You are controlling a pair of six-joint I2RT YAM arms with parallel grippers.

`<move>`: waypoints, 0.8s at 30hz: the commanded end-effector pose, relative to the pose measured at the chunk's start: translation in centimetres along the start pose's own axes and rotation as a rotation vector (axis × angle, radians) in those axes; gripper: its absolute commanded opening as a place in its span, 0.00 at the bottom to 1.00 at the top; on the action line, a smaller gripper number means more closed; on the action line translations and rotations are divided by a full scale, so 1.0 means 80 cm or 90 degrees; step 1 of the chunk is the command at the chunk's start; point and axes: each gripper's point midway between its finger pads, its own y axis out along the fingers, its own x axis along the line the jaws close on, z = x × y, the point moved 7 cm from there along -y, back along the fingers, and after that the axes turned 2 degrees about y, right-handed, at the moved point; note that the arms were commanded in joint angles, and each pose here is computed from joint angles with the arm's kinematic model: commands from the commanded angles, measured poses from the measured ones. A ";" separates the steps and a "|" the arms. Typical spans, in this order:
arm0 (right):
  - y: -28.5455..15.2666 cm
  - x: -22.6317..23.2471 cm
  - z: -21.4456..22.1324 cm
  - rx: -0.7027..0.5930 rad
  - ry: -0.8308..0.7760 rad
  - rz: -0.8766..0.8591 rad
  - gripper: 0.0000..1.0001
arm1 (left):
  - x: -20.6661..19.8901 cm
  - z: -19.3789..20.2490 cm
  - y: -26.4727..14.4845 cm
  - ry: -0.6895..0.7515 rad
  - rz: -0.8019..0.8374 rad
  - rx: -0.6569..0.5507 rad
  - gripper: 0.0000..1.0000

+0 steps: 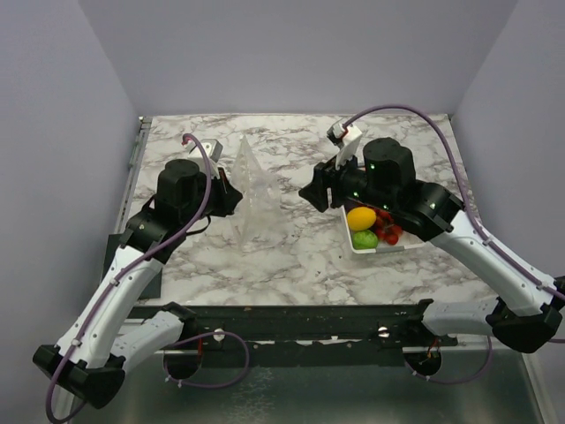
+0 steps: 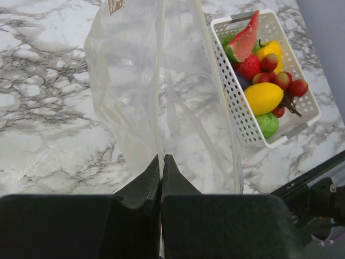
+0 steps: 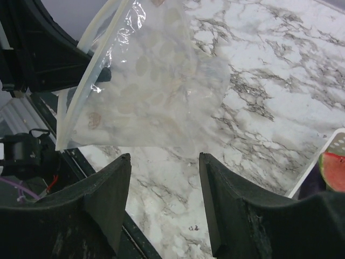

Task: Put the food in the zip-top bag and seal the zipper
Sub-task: Open the zipper of the food storage bag.

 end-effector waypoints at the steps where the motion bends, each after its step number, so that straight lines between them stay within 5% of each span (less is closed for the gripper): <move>1: 0.011 0.010 -0.017 -0.036 0.047 0.048 0.59 | 0.014 -0.004 0.004 0.009 -0.077 0.002 0.00; 24: 0.116 0.061 -0.011 -0.032 0.082 0.155 0.60 | -0.017 0.000 0.021 0.035 -0.229 -0.030 0.00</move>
